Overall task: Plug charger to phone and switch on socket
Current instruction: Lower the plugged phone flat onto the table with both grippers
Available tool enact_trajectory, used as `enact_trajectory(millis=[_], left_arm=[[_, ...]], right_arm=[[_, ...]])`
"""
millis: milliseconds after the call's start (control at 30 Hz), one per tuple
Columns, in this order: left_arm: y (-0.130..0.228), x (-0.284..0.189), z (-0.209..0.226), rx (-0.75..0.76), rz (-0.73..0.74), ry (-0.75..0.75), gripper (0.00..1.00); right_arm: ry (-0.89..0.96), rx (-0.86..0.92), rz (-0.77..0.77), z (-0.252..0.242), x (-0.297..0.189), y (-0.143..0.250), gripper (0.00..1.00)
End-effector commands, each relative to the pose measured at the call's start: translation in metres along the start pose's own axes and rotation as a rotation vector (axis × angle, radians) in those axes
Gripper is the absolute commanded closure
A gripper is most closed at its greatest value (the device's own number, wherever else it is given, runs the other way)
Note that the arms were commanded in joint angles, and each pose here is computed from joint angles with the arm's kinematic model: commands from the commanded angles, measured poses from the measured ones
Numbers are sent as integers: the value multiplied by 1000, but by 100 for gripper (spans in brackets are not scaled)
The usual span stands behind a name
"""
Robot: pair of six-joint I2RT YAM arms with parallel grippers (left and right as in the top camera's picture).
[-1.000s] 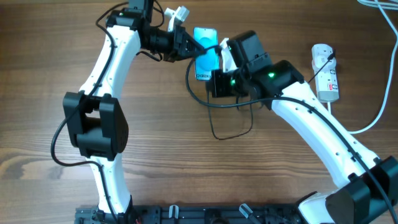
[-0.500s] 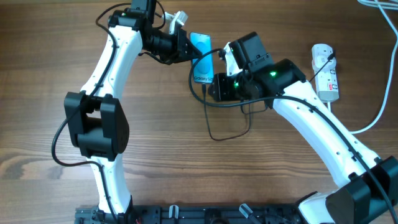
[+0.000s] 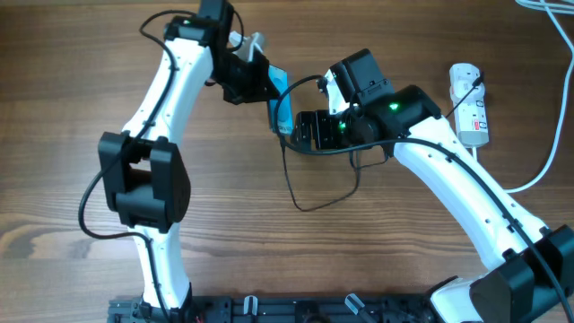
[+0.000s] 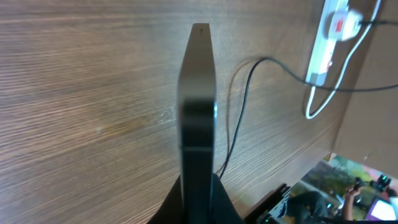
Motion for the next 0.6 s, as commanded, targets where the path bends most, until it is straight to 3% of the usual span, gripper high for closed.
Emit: enact_trajectory(millis=[0,567], left_arm=[[3,30,10,19,60,-45,96],[-7,73,38,-28,123,-79,96]], right_arm=[[-16,19,13,1,0,-1,0],[-11,42,18,0,1,0,0]])
Point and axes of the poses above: each gripper's point midway between its finger pads, its own x axis out along the fingers, its own z axis along the line the jaws close on, y = z × x, the point moved 6 cm from there along -x, back along the fingers, and after that the axes turned 15 degrees about -x, right-handed, at the moved point
